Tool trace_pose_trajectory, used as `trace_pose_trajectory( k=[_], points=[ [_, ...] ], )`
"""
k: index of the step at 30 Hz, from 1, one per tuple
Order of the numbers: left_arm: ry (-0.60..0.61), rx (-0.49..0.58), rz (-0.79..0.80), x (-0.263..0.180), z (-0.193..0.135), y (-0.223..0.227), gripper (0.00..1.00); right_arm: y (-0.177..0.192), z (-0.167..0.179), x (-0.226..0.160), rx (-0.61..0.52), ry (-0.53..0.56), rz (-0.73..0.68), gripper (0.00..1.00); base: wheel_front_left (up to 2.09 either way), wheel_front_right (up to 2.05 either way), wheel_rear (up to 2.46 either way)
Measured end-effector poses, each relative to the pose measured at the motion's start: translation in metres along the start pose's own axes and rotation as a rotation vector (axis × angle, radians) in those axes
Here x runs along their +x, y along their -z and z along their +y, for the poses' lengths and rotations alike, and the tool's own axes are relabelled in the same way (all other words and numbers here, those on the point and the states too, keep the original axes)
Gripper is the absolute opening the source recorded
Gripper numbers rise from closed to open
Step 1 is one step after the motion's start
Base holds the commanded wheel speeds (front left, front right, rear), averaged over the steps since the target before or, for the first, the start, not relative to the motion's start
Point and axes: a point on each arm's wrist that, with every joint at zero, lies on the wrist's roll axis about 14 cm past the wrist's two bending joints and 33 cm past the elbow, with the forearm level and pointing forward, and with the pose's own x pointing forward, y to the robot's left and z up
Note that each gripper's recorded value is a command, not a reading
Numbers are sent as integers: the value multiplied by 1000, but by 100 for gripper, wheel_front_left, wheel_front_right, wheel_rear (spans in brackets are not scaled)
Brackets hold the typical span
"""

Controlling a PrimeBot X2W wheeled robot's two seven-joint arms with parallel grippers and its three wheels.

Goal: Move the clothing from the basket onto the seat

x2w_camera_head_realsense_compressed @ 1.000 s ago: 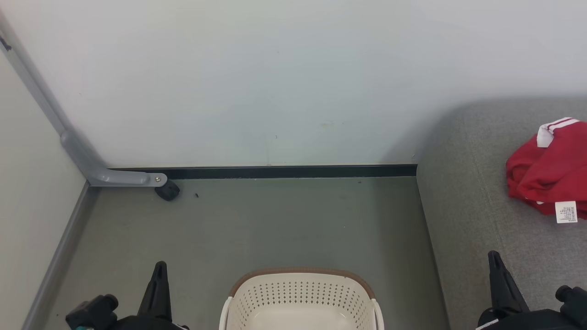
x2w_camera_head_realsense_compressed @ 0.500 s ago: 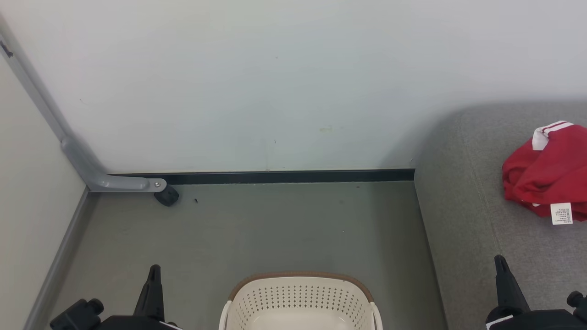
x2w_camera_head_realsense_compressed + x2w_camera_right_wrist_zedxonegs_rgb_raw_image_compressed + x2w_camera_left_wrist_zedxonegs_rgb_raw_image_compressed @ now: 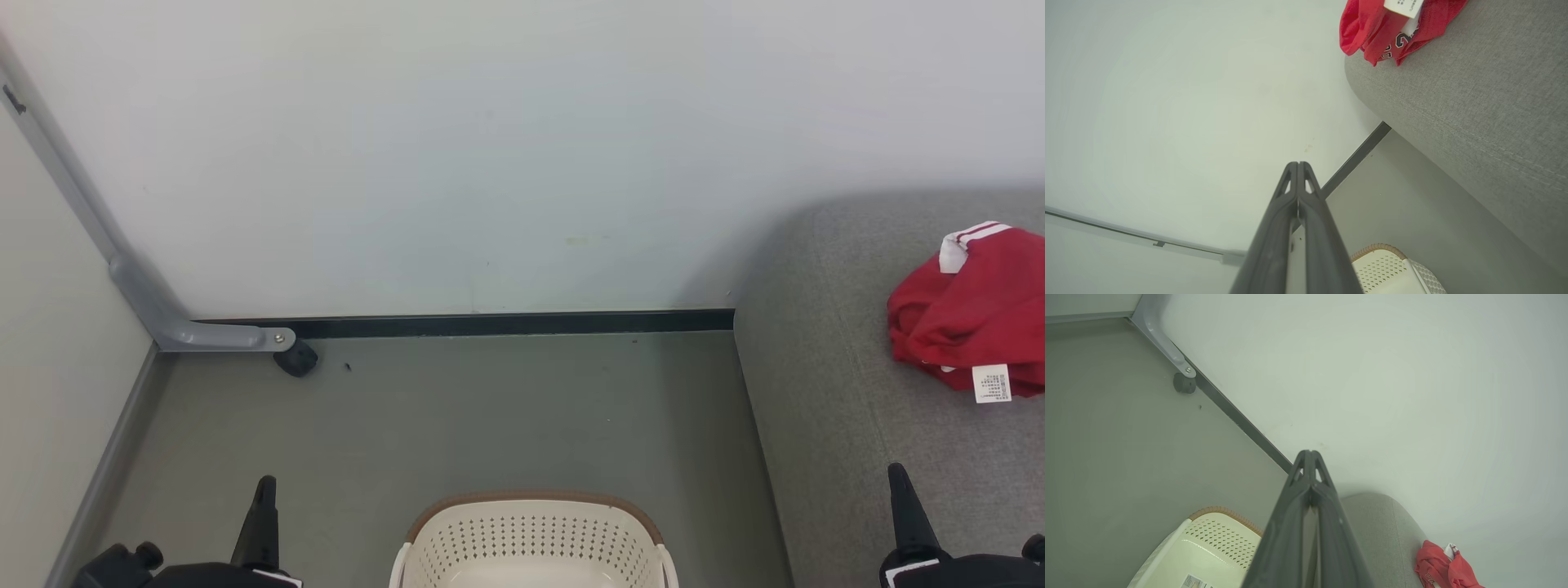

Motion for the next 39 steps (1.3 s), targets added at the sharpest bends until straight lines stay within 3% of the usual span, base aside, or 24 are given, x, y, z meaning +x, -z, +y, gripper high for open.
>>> trace_pose_trajectory(
  k=[39],
  points=[
    [100,-522,0,-5,-11,-20,0,-15,-4,-10,586,-32,-41,0,0,0,0]
  ],
)
